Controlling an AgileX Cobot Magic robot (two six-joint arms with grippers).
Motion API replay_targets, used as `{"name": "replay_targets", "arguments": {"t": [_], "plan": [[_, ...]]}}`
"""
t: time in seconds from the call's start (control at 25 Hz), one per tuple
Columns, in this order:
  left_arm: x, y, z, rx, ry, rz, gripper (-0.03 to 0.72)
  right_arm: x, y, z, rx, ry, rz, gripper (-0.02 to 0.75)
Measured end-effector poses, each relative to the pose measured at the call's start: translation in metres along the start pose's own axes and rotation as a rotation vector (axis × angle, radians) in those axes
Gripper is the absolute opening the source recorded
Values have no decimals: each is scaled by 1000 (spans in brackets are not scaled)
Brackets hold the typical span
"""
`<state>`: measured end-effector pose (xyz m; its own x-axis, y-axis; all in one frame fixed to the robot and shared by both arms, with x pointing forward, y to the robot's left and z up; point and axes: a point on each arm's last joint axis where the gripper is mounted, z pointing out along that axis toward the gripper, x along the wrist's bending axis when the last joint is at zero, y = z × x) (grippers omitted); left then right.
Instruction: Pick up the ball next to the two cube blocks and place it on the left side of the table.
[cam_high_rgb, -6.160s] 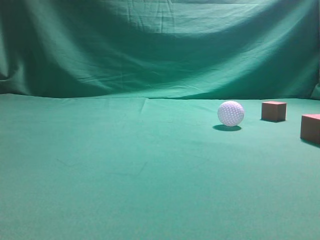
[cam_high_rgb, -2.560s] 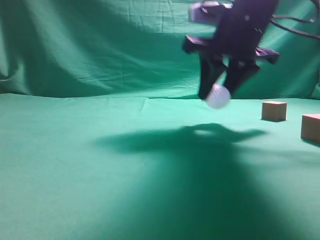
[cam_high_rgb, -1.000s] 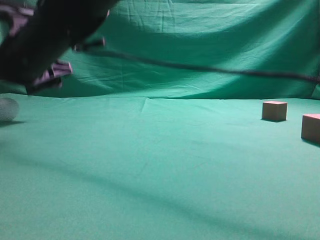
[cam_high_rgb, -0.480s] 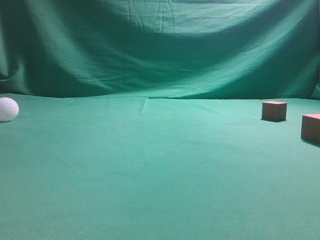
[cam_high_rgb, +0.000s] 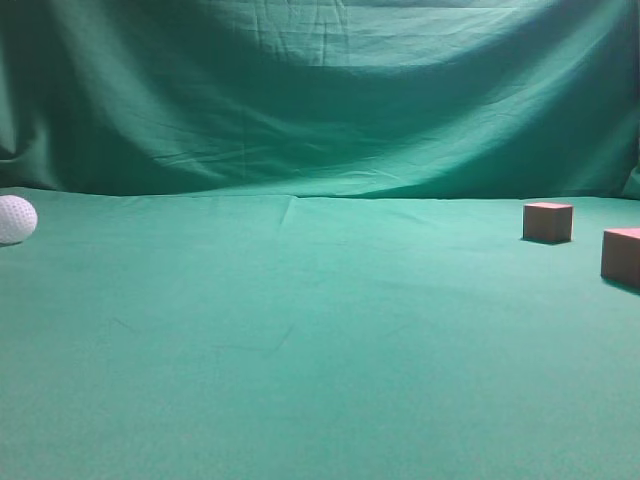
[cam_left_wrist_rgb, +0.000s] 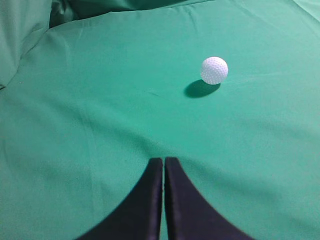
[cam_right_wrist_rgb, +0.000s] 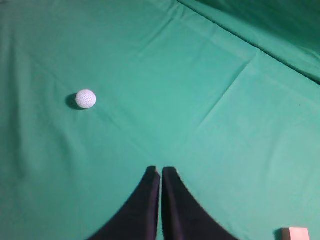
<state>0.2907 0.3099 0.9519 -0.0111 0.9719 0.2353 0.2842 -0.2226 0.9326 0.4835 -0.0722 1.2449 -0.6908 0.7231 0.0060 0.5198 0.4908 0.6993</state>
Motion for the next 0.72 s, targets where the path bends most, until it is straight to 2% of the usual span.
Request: {"name": "replay_targets", "arguments": {"t": [0.2,0.32,0.72], "plan": [[0,0,0,0,0,0,0,1,-45,-24,20,-4,42,0],[0,0,0,0,0,0,0,1,-75,-39,-41,-8,72,0],[0,0,0,0,0,0,0,-5,-164,-64,-31,-89,43,0]]}}
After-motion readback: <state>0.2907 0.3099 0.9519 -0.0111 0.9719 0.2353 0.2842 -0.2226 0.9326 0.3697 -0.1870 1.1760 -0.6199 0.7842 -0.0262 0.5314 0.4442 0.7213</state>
